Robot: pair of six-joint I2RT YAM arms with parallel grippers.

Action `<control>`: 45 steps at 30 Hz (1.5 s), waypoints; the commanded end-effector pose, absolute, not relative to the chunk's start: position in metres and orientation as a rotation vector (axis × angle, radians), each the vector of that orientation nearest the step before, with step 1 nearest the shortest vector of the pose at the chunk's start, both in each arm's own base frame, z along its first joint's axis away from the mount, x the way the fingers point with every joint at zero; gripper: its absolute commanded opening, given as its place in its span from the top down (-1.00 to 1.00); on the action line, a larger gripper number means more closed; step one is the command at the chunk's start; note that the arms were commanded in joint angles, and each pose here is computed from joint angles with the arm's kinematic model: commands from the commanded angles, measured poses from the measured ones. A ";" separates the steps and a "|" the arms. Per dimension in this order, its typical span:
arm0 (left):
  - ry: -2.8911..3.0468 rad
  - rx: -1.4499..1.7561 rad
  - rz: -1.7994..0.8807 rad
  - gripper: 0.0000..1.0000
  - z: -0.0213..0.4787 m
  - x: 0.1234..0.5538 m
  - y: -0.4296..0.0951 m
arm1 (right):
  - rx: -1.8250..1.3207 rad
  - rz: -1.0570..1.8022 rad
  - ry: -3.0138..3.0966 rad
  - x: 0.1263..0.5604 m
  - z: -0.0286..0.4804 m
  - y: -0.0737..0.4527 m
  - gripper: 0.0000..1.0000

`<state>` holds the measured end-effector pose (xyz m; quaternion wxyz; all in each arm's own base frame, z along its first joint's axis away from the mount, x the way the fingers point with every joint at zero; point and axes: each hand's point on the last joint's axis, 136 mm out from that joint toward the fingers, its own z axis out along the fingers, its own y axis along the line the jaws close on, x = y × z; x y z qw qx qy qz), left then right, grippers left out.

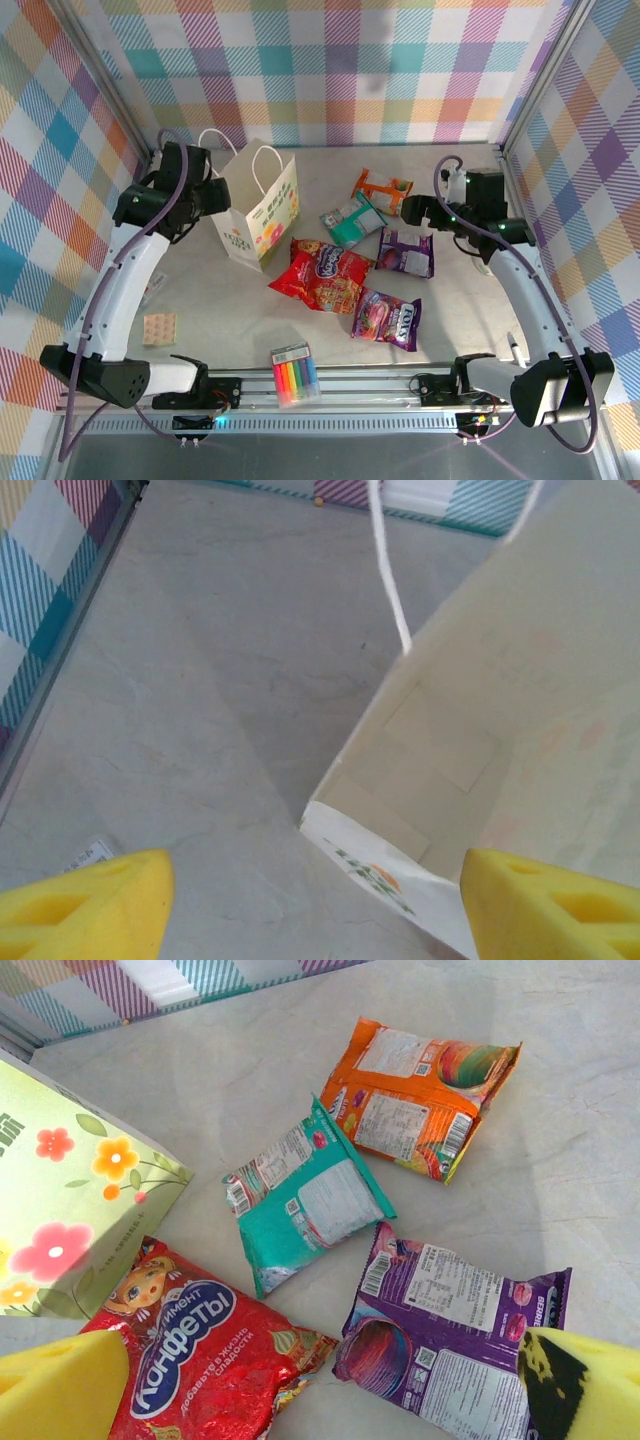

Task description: Place the snacks into the paper bag

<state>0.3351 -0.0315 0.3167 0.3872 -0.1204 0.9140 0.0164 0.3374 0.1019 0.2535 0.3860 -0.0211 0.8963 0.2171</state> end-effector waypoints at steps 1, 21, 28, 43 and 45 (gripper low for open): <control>2.289 -0.285 -0.045 -0.51 0.321 0.341 -0.036 | -0.049 0.583 2.258 0.333 0.271 0.107 -0.99; 2.327 -0.266 -0.060 -0.55 0.302 0.407 -0.033 | -0.022 0.563 2.273 0.342 0.274 0.107 -1.00; 2.355 -0.229 -0.112 -0.29 0.297 0.425 -0.040 | -0.017 0.584 2.288 0.347 0.270 0.112 -1.00; 2.428 -0.211 -0.173 0.30 0.278 0.432 -0.050 | -0.035 0.571 2.322 0.353 0.258 0.118 -1.00; 2.434 -0.210 -0.176 0.38 0.279 0.429 -0.050 | -0.040 0.572 2.327 0.352 0.256 0.119 -1.00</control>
